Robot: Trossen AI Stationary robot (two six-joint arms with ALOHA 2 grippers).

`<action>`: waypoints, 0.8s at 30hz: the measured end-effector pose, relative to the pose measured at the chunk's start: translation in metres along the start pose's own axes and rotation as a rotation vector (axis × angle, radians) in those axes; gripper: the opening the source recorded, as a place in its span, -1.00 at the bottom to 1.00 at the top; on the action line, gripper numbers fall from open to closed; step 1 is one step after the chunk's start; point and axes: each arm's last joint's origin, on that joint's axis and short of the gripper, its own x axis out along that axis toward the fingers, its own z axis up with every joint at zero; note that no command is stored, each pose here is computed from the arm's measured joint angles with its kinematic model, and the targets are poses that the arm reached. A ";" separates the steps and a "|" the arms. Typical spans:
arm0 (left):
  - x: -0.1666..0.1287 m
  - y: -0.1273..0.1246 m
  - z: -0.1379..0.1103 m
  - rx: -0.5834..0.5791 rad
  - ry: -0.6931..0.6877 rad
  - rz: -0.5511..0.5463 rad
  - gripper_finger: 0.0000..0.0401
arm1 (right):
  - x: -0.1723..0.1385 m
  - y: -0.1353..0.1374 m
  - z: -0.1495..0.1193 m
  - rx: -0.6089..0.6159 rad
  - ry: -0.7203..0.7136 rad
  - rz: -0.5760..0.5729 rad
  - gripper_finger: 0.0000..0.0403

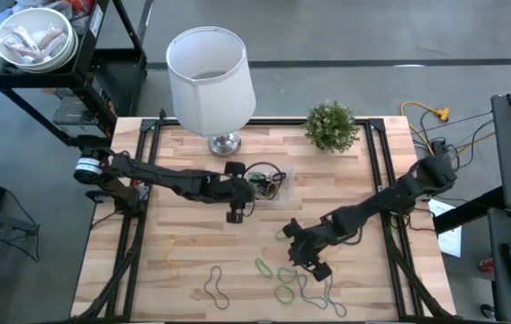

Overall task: Pick and place rubber bands into bin
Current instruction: Put the green rubber band into the transparent bin

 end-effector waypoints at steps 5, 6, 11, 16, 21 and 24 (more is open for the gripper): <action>-0.009 -0.025 -0.002 0.026 0.030 -0.050 -0.46 | 0.016 -0.005 -0.003 -0.001 0.033 -0.083 -0.65; -0.011 -0.030 -0.003 0.033 0.043 -0.062 -0.46 | 0.017 -0.007 -0.003 -0.002 0.040 -0.130 -0.65; -0.033 -0.056 -0.009 0.000 0.092 -0.114 -0.46 | 0.017 -0.013 -0.007 -0.003 0.085 -0.337 -0.68; -0.064 -0.080 -0.013 -0.071 0.089 -0.173 -0.46 | 0.017 -0.019 -0.012 0.045 0.108 -0.374 -0.66; -0.091 -0.106 -0.018 -0.053 0.040 -0.217 -0.46 | 0.015 -0.028 -0.022 0.137 0.179 -0.395 -0.63; -0.103 -0.118 -0.020 -0.010 0.004 -0.202 -0.46 | 0.014 -0.033 -0.024 0.178 0.186 -0.406 -0.61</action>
